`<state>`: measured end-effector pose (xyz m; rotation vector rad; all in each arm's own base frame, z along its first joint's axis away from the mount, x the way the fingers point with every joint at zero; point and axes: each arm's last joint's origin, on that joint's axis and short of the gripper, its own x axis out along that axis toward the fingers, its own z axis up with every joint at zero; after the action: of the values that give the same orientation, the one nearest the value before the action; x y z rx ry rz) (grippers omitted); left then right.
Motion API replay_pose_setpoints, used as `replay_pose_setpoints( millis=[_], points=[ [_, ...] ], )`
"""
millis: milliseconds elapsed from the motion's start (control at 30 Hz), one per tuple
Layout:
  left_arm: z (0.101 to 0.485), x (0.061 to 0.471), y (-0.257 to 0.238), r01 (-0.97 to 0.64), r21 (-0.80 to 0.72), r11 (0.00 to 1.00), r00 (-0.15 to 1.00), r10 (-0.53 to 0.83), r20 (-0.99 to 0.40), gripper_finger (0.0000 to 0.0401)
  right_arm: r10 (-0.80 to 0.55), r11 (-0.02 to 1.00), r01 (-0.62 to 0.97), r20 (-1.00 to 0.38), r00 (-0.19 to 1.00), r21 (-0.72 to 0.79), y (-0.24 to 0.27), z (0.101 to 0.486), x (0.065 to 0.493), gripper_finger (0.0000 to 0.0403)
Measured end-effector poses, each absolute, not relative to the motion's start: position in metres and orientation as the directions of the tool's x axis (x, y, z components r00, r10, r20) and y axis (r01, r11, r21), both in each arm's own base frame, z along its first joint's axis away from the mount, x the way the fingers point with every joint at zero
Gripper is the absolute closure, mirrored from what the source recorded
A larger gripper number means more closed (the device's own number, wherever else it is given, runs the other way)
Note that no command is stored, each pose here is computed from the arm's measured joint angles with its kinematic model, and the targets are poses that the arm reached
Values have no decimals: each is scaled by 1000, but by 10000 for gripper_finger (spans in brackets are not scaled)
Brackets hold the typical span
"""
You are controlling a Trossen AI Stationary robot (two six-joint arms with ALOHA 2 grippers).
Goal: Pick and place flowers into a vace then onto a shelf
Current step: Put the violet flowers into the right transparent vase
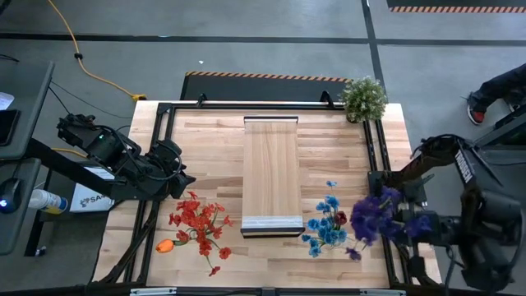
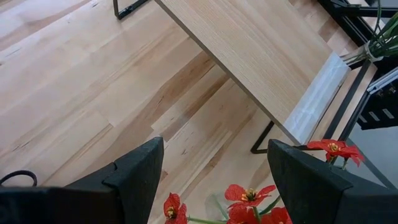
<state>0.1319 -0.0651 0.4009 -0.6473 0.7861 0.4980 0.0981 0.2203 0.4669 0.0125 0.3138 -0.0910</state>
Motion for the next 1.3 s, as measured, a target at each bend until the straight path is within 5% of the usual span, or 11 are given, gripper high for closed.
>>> replay_pose_setpoints(
  millis=[767, 1300],
  points=[
    [401, 132, -65, -626, -342, 700, 611, 169, -773, 80, -181, 979, 202, -479, 859, -8, 256, 422, 144, 403],
    [401, 132, -66, -622, -348, 702, 605, 149, -782, 81, -195, 981, 164, -427, 883, -108, 259, 422, 130, 402]
  ],
)
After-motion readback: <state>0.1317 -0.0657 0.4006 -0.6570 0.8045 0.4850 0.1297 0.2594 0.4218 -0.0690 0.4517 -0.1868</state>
